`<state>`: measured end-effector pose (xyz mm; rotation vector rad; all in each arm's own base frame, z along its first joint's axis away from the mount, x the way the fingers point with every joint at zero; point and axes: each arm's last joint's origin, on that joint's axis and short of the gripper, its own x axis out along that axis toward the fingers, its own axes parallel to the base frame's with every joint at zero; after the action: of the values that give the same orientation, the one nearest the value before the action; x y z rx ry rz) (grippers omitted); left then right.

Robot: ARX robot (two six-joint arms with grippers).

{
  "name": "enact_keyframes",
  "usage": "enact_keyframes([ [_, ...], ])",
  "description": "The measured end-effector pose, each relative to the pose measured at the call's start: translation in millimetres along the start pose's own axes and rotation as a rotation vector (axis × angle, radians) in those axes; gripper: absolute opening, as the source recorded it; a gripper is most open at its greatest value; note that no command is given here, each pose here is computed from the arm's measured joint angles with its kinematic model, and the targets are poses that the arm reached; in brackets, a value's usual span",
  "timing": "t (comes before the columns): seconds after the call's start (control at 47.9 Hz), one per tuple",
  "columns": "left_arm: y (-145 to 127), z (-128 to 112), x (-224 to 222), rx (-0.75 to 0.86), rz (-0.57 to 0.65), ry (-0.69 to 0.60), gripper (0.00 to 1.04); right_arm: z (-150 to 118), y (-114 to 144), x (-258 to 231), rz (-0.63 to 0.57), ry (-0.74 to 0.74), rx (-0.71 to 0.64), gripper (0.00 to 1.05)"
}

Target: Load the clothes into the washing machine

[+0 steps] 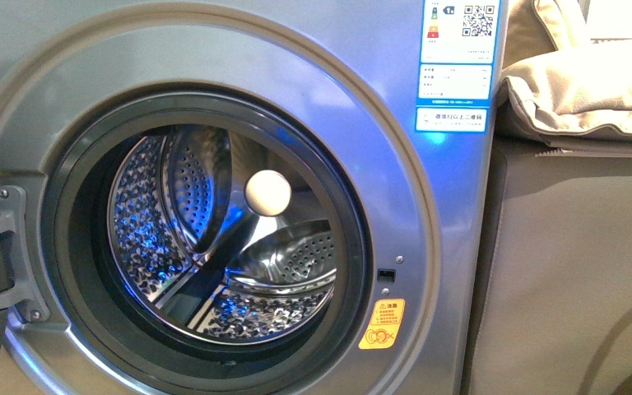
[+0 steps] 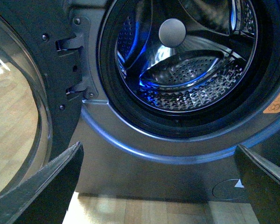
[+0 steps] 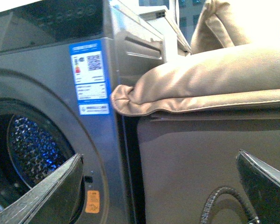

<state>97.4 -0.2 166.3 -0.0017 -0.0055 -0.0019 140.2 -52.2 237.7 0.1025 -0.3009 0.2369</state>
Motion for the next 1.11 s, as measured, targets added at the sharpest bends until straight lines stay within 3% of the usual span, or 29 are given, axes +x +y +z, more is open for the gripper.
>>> enact_keyframes([
  [0.084,0.0,0.0,0.0,0.000,0.000,0.000,0.98,8.0,-18.7,12.1,-0.055,0.046,0.043,0.97],
  [0.209,0.0,0.0,0.0,0.000,0.000,0.000,0.98,11.0,-51.5,33.7,-0.126,0.228,0.168,0.97],
  [0.397,0.0,0.0,0.0,0.000,0.000,0.000,0.98,-6.2,-99.2,62.3,-0.236,0.554,0.338,0.97],
  [0.564,0.0,0.0,0.0,0.000,0.000,0.000,0.98,-44.2,-135.3,73.0,-0.342,0.827,0.402,0.97],
  [0.814,0.0,0.0,0.0,0.000,0.000,0.000,0.98,-104.7,-187.6,72.3,-0.483,1.005,0.304,0.97],
  [1.106,0.0,0.0,0.0,0.000,0.000,0.000,0.98,-192.3,-227.3,55.0,-0.551,1.189,0.375,0.97],
])
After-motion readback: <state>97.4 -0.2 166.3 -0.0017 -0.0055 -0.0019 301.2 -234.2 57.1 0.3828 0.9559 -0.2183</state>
